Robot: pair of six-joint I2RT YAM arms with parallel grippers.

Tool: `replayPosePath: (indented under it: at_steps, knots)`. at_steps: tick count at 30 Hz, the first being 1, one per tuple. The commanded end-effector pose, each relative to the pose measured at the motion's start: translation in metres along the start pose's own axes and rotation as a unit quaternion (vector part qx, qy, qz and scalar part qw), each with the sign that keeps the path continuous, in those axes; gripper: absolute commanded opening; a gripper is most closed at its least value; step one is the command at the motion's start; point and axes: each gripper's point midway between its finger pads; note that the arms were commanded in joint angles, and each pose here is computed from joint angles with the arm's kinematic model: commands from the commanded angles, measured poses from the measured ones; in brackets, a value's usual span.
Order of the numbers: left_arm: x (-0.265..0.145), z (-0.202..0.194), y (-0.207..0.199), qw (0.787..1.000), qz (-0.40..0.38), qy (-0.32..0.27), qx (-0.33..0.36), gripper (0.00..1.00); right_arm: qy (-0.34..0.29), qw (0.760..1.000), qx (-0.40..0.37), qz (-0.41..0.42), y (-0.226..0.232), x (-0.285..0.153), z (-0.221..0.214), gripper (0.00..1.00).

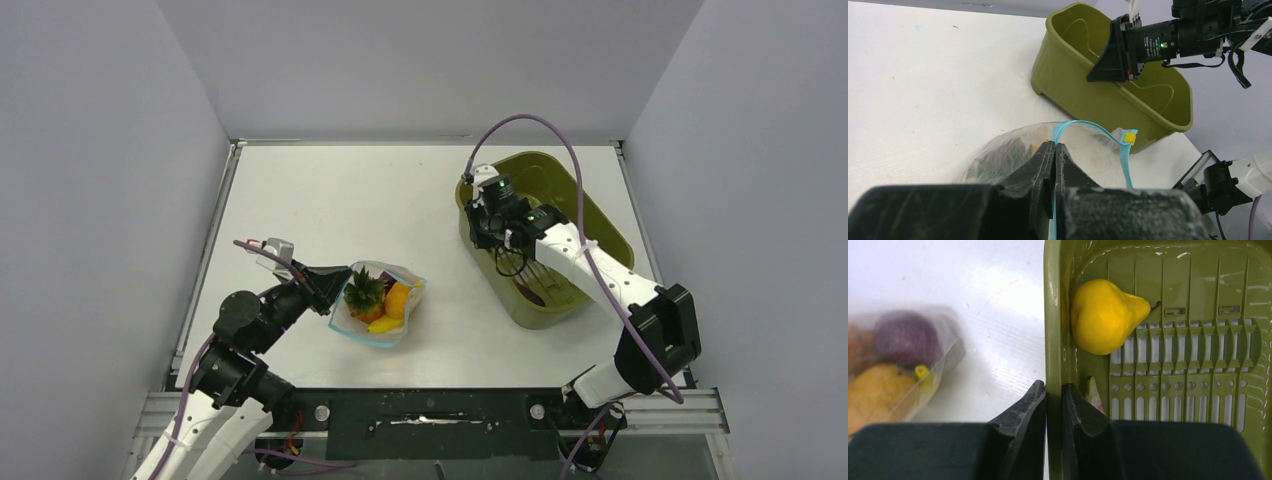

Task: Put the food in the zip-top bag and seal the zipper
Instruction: Move the bin to the center of the board.

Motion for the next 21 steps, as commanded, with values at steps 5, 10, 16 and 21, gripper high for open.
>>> replayPosePath:
  at_steps: [5,10,16,21]
  knots:
    - [-0.001,0.021,-0.011,0.999,-0.016,-0.032,-0.001,0.0,-0.103,0.968,0.218,-0.07,-0.007,0.014,0.063,0.06]
    - [-0.001,0.02,-0.01,0.999,-0.014,-0.03,-0.003,0.0,-0.113,0.95,0.276,-0.093,-0.009,0.026,0.072,0.05]
    - [0.0,0.021,-0.009,0.999,-0.01,-0.03,-0.005,0.0,-0.111,0.938,0.314,-0.099,-0.006,0.035,0.077,0.13]
    - [0.001,0.022,-0.008,1.0,-0.007,-0.029,-0.006,0.0,-0.133,0.948,0.276,-0.081,-0.006,0.025,0.092,0.43]
Point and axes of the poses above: each gripper's point midway between its finger pads, its own x axis out along the fingers, its own y axis along the line the jaws close on, z = x × y, and after that the axes turned 4 degrees about x, right-handed
